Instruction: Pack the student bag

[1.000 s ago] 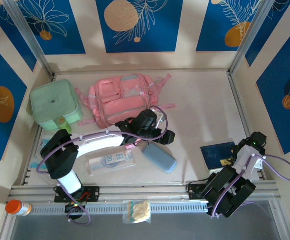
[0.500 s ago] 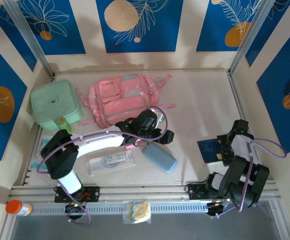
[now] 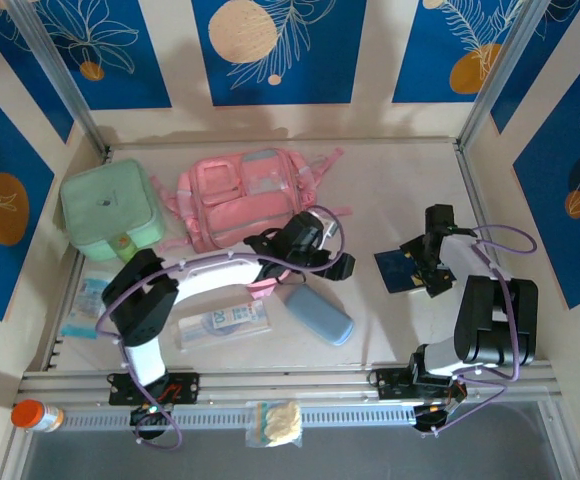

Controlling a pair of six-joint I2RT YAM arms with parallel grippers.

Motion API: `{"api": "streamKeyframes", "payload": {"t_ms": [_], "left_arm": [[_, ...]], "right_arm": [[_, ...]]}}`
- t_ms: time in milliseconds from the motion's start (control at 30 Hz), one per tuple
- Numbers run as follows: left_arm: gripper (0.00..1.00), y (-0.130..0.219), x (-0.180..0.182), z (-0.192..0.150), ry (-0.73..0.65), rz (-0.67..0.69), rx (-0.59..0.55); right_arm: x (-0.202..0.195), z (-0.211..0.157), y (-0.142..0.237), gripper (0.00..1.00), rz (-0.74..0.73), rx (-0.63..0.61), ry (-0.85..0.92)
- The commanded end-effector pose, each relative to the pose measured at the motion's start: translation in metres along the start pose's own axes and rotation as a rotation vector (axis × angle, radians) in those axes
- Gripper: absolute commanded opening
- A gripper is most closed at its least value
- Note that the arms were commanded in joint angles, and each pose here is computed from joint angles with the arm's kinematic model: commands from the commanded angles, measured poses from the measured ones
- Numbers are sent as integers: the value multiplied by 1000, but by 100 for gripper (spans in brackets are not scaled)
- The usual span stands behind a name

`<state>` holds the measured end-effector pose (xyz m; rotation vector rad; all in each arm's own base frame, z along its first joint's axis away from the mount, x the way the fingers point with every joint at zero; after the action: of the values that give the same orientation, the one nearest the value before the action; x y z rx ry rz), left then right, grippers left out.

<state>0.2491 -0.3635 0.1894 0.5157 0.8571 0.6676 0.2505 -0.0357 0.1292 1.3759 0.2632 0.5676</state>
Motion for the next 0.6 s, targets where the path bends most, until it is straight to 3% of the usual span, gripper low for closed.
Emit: {"api": "streamKeyframes", "payload": {"t_ms": [0,67,200,567], "left_arm": [[99,-15,-10,18,-37,-64,-29],[99,-25,-13,24,-56,-99,-51],[99,-51,-19,38,-74,-148,-41],[99,-91,-24,50,-68,-236,-105]], "right_arm": [[-9,-1,9,99,-32,-25,47],[-17,-1,10,99,-63,-42,50],[-33,15,-2,99,12,38,-70],[-25,58,-22,99,-40,-5,-97]]}}
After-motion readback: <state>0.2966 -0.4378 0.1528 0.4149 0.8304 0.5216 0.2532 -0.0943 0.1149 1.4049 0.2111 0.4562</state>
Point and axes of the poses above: each hand's point on the last joint's axis, 136 mm out from that joint toward the fingers, its own y axis back along the fingers, its own x axis along the line the jaws close on, z = x × y, the point moved 9 cm from there along y, back along the fingers, and after that the axes turned 6 degrees about y, right-handed, at the moved point
